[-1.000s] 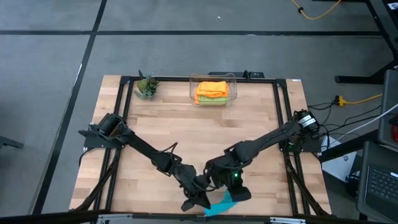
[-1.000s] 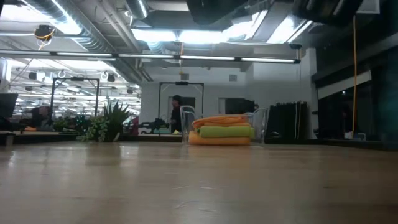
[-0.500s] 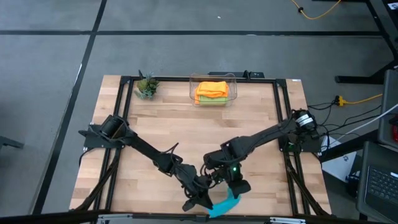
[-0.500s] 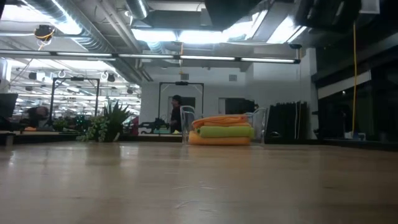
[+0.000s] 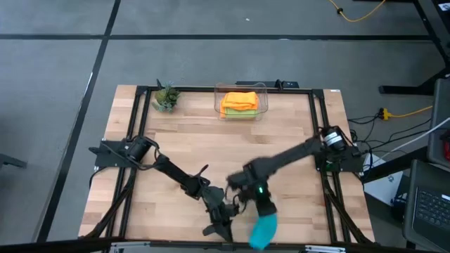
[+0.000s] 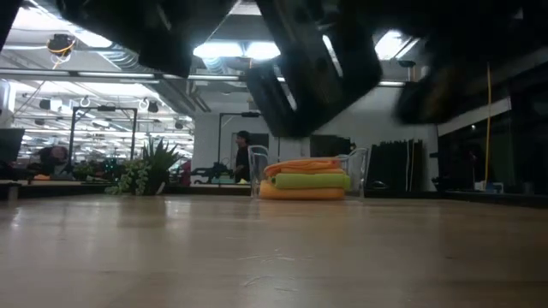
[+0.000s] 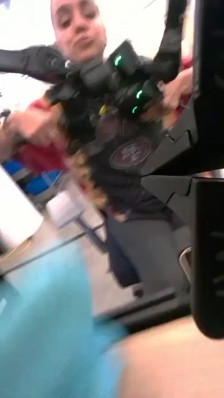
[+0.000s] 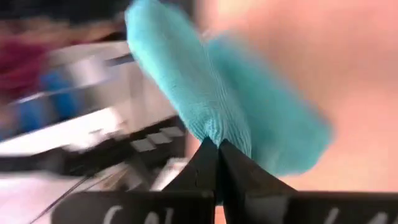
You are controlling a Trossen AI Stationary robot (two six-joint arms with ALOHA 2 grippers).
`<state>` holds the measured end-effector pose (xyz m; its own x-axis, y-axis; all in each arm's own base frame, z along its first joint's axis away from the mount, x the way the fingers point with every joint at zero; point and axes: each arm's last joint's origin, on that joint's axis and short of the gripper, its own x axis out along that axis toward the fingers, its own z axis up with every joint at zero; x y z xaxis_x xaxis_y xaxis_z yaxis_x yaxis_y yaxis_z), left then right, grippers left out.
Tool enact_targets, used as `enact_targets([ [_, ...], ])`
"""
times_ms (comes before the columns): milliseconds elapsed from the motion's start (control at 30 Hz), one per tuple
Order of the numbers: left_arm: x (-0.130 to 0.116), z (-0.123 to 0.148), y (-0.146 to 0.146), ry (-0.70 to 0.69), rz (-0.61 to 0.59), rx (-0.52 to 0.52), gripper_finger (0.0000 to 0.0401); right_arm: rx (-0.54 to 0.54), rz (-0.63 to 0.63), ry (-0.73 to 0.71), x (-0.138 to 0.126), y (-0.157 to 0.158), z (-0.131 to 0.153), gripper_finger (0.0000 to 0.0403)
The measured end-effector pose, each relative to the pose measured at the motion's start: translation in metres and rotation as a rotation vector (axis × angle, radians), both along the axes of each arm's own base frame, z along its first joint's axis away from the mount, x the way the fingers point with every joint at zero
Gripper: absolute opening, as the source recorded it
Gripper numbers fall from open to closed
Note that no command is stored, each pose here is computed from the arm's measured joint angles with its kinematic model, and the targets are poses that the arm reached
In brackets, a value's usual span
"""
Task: Fold microfiber towels
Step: Fold the blue microfiber cloth
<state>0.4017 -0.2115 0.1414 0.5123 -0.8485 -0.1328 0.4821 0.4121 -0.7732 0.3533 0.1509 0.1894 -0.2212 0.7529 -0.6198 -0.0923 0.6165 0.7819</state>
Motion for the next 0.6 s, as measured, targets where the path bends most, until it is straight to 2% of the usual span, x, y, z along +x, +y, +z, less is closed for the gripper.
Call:
enact_targets([
  [100, -0.002, -0.002, 0.013, 0.01, 0.0, -0.001, 0.0001, -0.213, -0.039, -0.019, 0.004, -0.026, -0.007, 0.0004],
  [167, -0.005, -0.014, 0.023, 0.067, 0.027, 0.012, 0.0001, -0.293, -0.069, -0.01, 0.006, -0.039, -0.009, 0.0004],
  [333, -0.012, -0.028, 0.037, 0.126, 0.055, 0.024, 0.0001, -0.293, -0.124, -0.028, 0.014, -0.058, -0.009, 0.0004],
  [600, -0.012, -0.024, 0.037, 0.139, 0.007, -0.022, 0.0, -0.284, -0.137, -0.164, 0.026, -0.061, -0.009, 0.0004],
])
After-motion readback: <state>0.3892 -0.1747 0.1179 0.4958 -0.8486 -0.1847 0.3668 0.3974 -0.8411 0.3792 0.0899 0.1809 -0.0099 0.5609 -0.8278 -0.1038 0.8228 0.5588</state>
